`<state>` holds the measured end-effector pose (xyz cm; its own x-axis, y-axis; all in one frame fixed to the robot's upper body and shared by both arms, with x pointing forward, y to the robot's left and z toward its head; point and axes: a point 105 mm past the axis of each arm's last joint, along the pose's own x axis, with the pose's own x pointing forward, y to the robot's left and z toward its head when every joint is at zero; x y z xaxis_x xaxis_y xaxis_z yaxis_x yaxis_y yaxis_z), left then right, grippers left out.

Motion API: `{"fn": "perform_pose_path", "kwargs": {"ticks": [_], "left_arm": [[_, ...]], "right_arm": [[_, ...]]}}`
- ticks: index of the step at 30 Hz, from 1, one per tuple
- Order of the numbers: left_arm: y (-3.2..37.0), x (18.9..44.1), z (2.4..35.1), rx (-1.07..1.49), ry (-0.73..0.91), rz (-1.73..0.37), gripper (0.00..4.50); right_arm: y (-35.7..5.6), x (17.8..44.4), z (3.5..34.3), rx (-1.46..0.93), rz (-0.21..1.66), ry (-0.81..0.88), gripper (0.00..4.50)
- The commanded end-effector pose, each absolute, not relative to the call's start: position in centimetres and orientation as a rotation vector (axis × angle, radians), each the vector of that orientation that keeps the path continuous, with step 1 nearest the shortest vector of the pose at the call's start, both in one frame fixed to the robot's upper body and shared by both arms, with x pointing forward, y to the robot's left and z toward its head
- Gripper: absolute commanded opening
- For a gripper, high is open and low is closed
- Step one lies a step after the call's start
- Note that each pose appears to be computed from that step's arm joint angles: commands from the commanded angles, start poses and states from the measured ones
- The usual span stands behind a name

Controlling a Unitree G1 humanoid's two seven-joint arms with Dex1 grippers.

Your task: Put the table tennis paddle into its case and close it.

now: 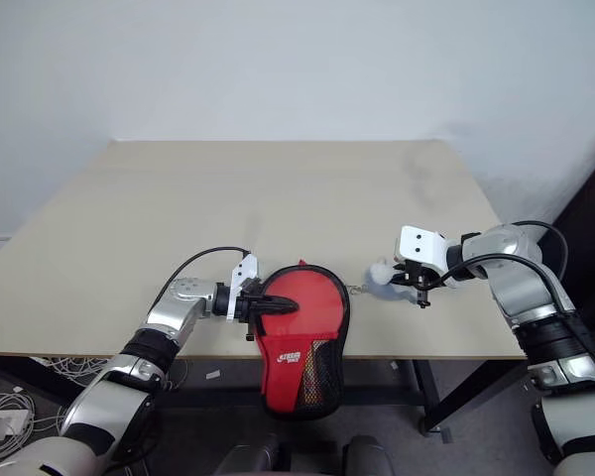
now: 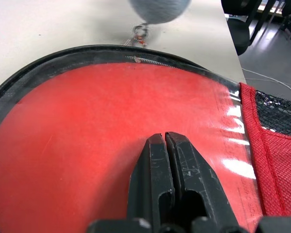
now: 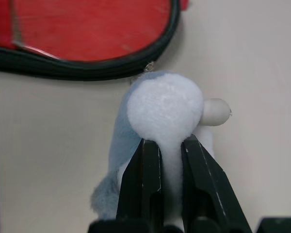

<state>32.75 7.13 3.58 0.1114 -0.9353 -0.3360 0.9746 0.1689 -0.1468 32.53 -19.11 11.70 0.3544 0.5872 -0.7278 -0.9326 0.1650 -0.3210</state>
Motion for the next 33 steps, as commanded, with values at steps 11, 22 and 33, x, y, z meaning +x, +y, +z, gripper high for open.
{"fn": "perform_pose_path", "kwargs": {"ticks": [11,22,33], "left_arm": [[7.6,32.1,1.7,0.147,0.499,-1.42,0.0],[7.5,32.3,1.8,0.159,0.498,-1.422,0.0],[7.6,32.1,1.6,0.168,0.509,-1.435,0.0]], "right_arm": [[-18.3,25.5,12.9,-0.771,1.358,0.533,0.04],[-17.4,21.5,12.4,-0.709,1.494,0.591,0.04],[-17.7,19.1,11.8,-0.683,1.556,0.644,0.04]]}}
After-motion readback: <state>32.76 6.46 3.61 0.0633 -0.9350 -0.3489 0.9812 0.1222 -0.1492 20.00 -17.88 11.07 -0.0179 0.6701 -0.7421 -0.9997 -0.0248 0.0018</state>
